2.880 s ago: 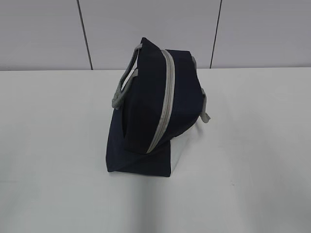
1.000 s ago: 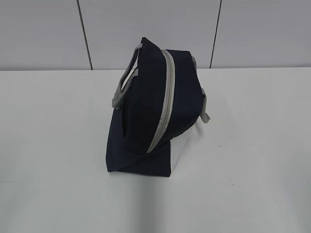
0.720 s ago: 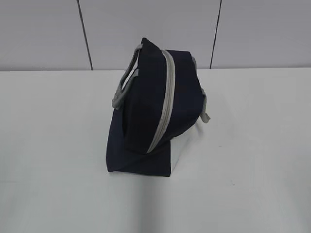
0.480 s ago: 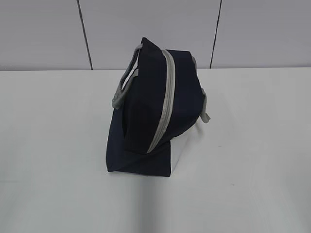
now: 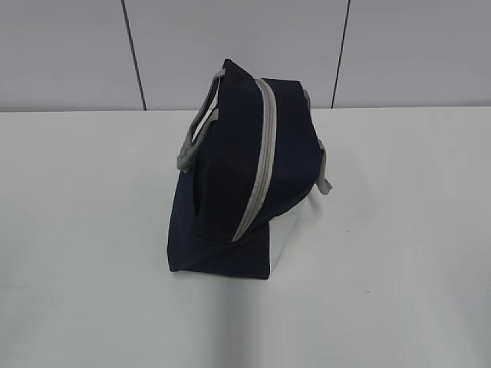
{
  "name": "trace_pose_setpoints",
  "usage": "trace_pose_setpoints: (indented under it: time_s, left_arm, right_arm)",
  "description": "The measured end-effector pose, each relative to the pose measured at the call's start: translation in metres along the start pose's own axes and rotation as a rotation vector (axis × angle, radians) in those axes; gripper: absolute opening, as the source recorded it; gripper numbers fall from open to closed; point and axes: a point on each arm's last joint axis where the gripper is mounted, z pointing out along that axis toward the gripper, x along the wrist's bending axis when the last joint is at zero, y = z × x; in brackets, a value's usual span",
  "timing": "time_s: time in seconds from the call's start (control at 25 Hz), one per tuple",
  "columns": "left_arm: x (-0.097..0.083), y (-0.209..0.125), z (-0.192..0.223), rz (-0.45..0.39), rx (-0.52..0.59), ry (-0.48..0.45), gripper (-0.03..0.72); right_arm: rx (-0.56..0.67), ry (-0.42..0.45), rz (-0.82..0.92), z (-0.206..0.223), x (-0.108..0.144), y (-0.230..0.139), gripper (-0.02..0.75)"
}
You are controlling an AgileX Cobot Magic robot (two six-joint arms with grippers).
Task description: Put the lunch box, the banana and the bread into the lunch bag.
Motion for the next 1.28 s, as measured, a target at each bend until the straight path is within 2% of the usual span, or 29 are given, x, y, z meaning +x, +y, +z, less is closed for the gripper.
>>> trace_pose_setpoints:
  time_s: [0.36, 0.68, 1.28]
  left_arm:
    - [0.0, -0.001, -0.001, -0.004, -0.01, 0.006, 0.434]
    - [-0.005, -0.014, -0.012, -0.052, -0.125, 0.091, 0.434]
    - [-0.005, -0.014, -0.012, -0.064, -0.128, 0.113, 0.434]
  right_arm:
    - [0.002, 0.0, 0.0, 0.0, 0.0, 0.0, 0.444]
    - [0.002, 0.0, 0.0, 0.0, 0.0, 0.0, 0.442]
    - [0.002, 0.0, 0.0, 0.0, 0.0, 0.0, 0.442]
